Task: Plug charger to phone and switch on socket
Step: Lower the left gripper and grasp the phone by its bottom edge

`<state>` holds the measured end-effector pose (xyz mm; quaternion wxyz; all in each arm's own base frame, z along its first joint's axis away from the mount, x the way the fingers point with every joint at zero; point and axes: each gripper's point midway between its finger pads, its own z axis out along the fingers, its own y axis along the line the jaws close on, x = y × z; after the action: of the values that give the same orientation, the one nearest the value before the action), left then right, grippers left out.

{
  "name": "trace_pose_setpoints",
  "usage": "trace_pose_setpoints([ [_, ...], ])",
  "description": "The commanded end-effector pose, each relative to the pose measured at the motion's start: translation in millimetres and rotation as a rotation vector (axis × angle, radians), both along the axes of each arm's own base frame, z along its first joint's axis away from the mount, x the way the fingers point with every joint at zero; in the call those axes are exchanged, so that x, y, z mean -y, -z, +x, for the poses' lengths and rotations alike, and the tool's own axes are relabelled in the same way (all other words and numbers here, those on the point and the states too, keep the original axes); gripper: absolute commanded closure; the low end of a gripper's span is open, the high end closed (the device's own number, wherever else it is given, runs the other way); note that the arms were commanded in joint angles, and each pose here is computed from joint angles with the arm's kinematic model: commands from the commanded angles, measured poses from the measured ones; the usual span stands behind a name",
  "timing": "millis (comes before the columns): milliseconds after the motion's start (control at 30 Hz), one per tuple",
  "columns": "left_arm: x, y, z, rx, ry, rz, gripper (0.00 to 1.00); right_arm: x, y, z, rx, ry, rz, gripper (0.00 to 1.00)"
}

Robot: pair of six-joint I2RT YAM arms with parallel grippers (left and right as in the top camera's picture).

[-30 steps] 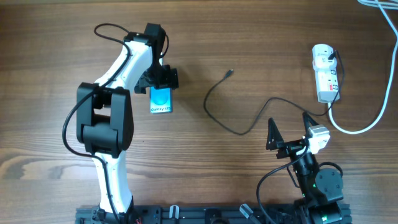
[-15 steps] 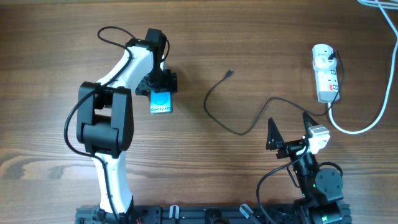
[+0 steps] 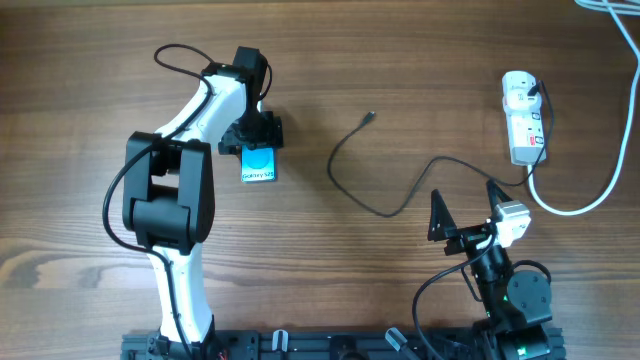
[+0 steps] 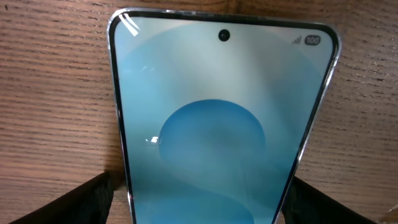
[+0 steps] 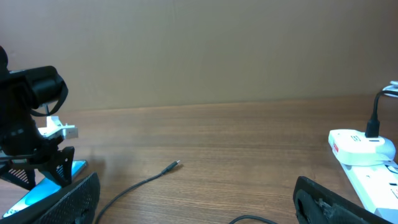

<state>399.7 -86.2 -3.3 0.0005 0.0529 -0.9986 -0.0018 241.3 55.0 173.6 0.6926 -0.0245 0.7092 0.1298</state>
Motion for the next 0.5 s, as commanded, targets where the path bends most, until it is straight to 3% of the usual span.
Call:
trace_pose_setpoints([
  [0,4.7,15.3,-15.7,-0.056,-0.032,0.001,0.17,-2.7,-0.8,-0.7,0.009,-0.015,-0.018,0.00],
  [467,13.4,15.6,-11.1,-0.030,-0.035,-0.005,0.21,-2.7,-0.8,-0.7,0.009,-0.015,-0.018,0.00],
])
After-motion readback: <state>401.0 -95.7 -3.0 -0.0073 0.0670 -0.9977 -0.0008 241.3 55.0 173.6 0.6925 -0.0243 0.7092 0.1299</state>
